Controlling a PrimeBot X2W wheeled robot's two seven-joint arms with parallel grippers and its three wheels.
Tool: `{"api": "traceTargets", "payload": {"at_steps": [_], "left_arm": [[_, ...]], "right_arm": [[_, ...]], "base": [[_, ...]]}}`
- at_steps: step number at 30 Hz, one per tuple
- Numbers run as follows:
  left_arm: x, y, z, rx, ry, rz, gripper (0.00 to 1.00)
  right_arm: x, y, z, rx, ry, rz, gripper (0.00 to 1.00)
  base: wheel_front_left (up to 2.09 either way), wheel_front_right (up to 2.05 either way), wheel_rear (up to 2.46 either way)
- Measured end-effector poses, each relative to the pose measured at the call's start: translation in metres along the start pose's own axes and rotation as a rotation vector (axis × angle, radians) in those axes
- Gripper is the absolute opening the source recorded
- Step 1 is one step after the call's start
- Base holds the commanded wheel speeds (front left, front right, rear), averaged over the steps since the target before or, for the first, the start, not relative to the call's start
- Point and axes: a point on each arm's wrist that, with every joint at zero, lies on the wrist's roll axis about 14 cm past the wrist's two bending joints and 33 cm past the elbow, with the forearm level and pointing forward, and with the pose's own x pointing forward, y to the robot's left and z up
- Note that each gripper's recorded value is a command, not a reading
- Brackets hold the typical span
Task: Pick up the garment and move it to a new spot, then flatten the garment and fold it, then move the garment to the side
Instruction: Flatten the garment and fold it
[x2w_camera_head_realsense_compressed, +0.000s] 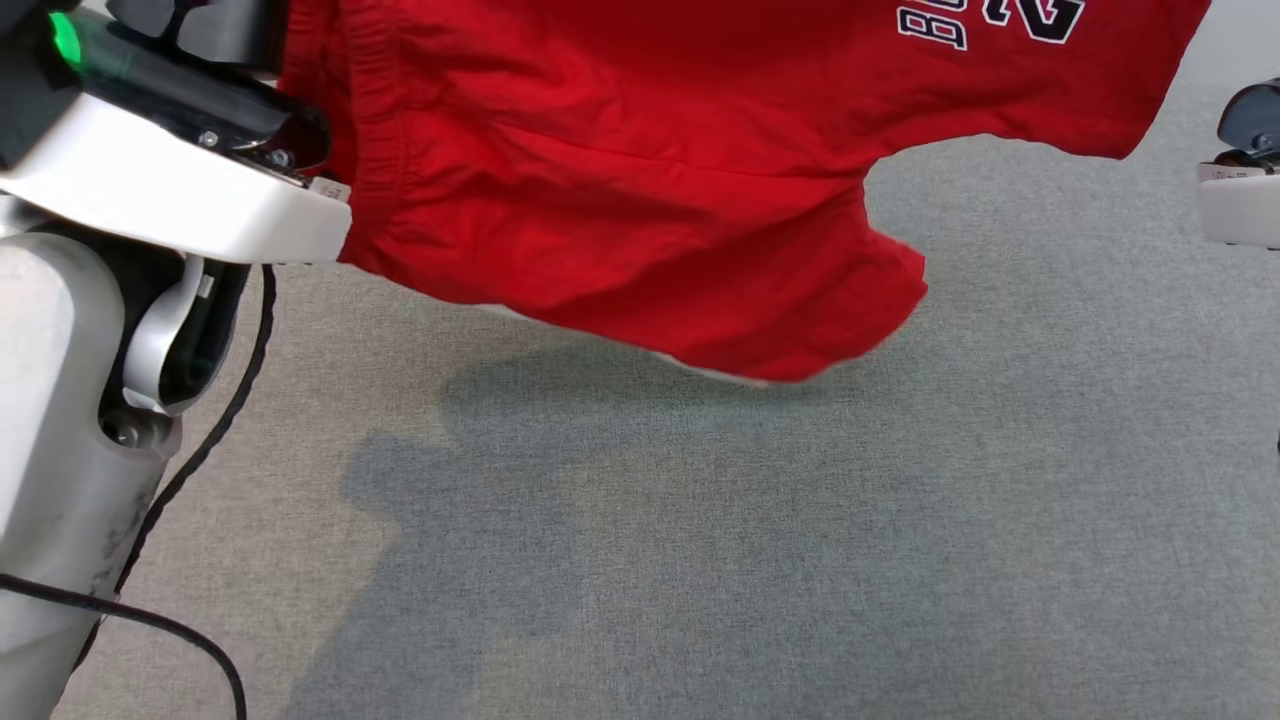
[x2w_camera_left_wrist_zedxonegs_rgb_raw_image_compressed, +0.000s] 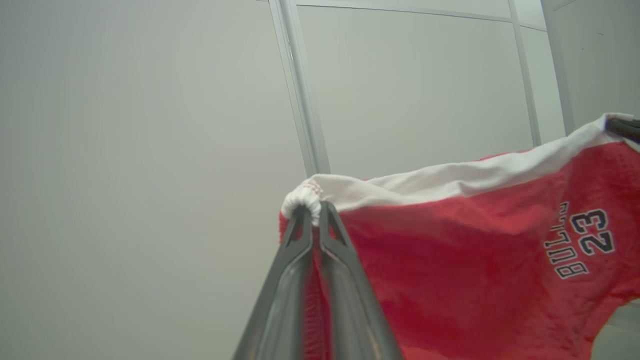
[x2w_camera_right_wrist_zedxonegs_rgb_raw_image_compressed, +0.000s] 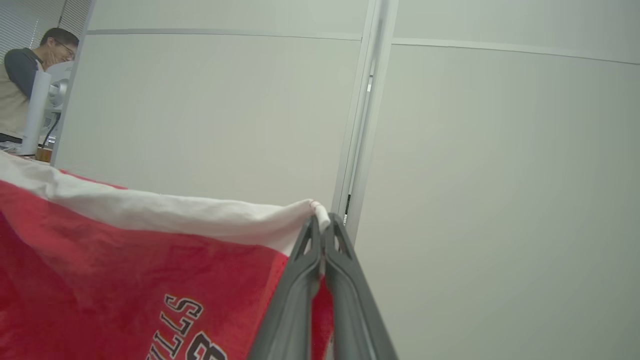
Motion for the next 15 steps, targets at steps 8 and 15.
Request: {"api": "traceTargets", "payload": {"at_steps": [8,15], "left_arm": [[0.008,0.002,-0.020,-0.005,0.003,0.008,0.00],[0.037,0.016,-0.044,0.008,-0.025,0.028,0.00]], "right_arm": [[0.011,-0.001,-0.034,0.065,0.069,-0.002,0.00],[0.049,0.002,-0.067,0.107,0.083,0.020,0.00]], "base": [[0.00,0.00,0.00],[0.00,0.00,0.00]]}}
